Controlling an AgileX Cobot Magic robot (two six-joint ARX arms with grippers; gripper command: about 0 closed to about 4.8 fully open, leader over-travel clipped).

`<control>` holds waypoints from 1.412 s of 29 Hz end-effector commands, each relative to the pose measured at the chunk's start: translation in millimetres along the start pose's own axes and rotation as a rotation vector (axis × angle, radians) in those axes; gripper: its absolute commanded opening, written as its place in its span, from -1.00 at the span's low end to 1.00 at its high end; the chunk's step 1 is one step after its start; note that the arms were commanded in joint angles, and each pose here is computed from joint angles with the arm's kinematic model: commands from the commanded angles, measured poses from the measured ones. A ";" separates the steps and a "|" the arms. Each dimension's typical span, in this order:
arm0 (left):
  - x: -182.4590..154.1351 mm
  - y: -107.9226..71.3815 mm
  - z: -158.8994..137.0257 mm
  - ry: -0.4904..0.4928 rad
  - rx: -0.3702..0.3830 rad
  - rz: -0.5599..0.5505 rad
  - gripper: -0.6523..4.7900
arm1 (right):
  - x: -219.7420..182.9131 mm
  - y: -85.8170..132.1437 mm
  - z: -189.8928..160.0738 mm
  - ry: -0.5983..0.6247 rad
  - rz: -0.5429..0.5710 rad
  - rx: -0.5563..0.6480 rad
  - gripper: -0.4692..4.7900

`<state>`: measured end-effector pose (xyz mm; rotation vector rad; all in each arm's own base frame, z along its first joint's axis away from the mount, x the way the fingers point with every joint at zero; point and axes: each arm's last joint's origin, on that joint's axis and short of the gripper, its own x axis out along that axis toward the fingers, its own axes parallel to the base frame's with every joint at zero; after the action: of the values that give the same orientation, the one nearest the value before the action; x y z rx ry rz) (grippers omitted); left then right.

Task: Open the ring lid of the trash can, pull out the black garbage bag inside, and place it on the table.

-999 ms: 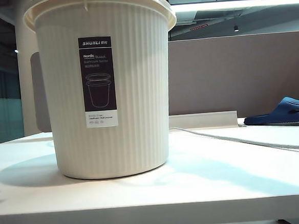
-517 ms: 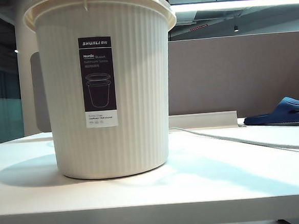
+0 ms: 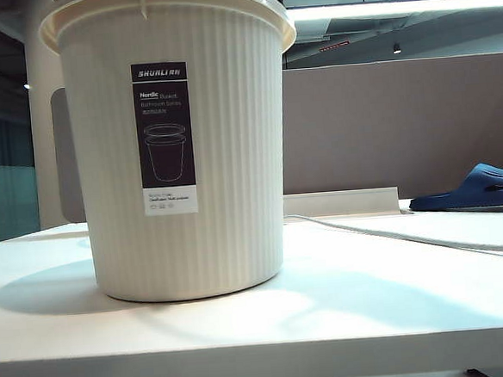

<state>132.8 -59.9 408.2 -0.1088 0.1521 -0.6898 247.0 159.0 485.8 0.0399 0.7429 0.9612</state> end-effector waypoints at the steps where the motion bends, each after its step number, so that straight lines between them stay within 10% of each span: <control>1: 0.0 15.8 4.4 -0.003 -0.122 -0.091 -0.09 | -8.4 13.4 -1.7 -0.020 -0.003 -0.012 -0.20; 6: 8.7 29.2 6.8 0.002 -0.277 -0.153 -0.08 | -14.8 39.5 -6.3 -0.041 -0.061 -0.101 -0.20; 18: 19.4 22.3 5.8 0.025 -0.278 -0.242 -0.08 | -12.1 98.0 -12.5 -0.286 -0.115 -0.072 -0.20; 28: 21.4 13.7 4.9 0.045 -0.267 -0.313 -0.08 | 5.1 89.2 -59.8 -0.425 -0.015 0.071 -0.13; 31: 21.1 12.3 4.9 0.047 -0.264 -0.325 -0.08 | 14.2 85.9 -66.4 -0.432 0.013 0.177 0.23; 41: 20.8 12.8 4.3 0.048 -0.270 -0.304 -0.08 | 50.4 65.5 -79.2 -0.483 0.209 0.586 0.23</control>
<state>158.1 -63.6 406.0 -0.3825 0.2932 -0.9786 169.3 214.4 417.2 0.7647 0.5626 0.8357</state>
